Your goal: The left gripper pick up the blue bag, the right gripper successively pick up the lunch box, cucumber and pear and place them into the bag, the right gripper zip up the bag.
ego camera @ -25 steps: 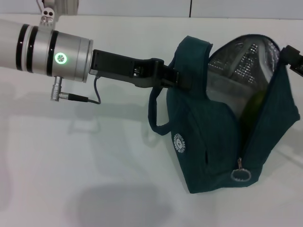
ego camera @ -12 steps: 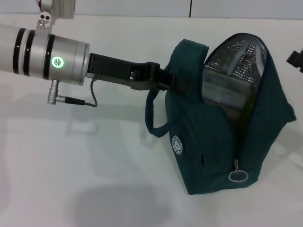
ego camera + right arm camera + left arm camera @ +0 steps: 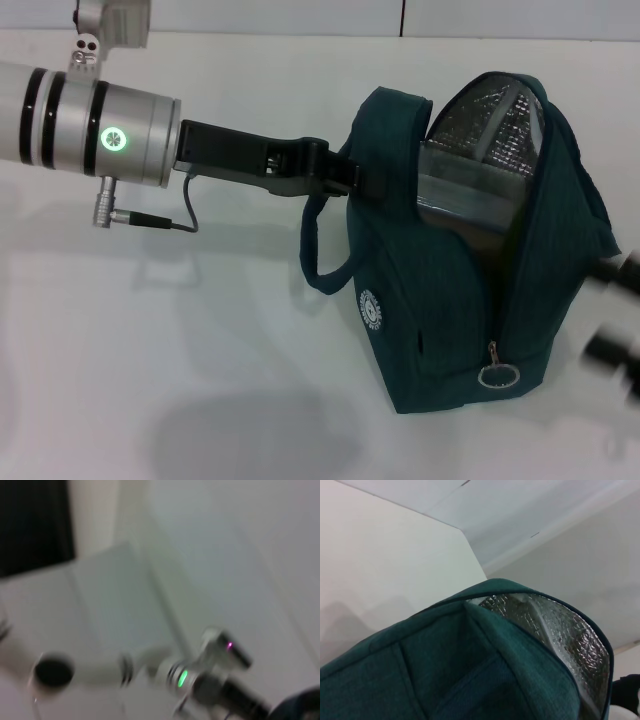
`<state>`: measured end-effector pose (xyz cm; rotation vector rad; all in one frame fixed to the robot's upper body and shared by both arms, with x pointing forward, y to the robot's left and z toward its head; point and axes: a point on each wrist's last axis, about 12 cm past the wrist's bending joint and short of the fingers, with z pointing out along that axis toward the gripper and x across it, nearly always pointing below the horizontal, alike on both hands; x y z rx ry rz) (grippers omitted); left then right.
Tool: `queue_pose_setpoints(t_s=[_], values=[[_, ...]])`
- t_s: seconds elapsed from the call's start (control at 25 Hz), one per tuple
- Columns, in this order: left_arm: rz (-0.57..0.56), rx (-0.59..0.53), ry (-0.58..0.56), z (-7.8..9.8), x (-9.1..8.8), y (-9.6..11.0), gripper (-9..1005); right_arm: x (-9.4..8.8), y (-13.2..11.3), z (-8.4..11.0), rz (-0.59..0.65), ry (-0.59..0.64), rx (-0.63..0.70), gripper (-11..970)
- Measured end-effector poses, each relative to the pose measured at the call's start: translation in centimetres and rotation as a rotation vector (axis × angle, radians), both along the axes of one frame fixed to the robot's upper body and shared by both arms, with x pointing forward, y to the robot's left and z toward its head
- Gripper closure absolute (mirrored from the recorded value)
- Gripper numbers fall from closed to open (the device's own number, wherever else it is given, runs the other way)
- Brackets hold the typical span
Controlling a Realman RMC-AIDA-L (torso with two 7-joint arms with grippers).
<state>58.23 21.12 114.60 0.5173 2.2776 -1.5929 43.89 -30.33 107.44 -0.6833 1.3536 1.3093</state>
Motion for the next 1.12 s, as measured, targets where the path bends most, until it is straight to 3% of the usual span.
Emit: queue_pose_setpoints(t_s=[0.24,0.48,0.84,1.12], values=[[0.003,0.001,0.001,0.0,0.0,0.1,956,-3.3,1.3,-2.6,0.004,-0.106,-0.094,123],[-0.001,0.004,0.004,-0.1,-0.1,0.1,956,-4.8,1.0,-4.4,-0.072,-0.074,-0.158,126],[-0.004,0.005,0.003,-0.1,-0.1,0.0,957,-5.0,1.0,-5.8,-0.129,-0.041,-0.237,130],[-0.004,0.004,0.004,-0.2,-0.1,0.0,957,-4.0,2.1,-6.0,-0.089,-0.041,-0.259,134]])
